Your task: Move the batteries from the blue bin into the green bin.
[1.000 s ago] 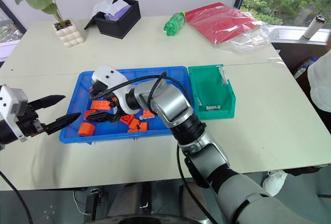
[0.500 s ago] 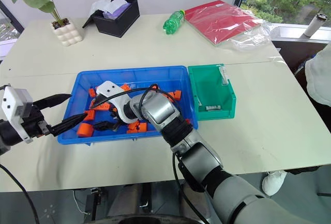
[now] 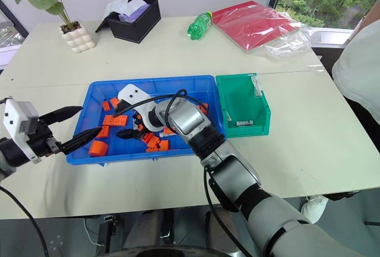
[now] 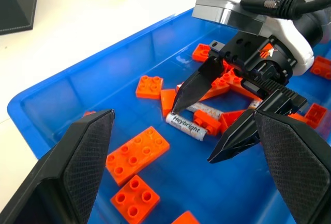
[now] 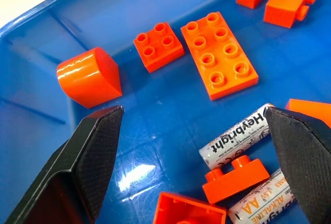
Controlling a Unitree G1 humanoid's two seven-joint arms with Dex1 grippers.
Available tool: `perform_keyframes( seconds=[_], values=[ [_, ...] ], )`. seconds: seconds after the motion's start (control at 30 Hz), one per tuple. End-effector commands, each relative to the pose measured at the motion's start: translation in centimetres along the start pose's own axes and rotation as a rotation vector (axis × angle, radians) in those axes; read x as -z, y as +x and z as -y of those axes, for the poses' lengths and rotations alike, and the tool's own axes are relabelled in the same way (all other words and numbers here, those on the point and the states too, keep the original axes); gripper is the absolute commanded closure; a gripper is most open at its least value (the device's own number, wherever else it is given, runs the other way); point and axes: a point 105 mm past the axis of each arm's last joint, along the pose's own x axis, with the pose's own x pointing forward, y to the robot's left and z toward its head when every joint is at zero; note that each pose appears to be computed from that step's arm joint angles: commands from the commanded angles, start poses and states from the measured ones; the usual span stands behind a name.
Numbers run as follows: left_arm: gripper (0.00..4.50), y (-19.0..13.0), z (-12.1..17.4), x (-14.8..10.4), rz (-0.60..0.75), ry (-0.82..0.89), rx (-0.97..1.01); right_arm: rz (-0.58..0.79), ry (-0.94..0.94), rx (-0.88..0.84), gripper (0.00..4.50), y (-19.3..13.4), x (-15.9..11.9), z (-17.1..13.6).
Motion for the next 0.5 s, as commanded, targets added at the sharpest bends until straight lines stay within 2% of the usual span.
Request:
perform_keyframes(
  seconds=[0.03,0.3,0.5],
  values=[
    [0.0,0.1,0.0,-0.8,0.035,0.026,-0.005,0.048,-0.054,0.007,0.03,-0.5,-1.9,-0.2],
    [0.0,0.4,-0.1,-1.1,0.057,0.037,-0.019,-0.032,-0.041,-0.007,0.03,0.7,0.8,-0.4],
    [0.0,0.5,-0.2,-1.2,0.069,0.042,-0.032,-0.04,-0.049,-0.007,0.03,1.5,0.8,-0.4]
  ],
)
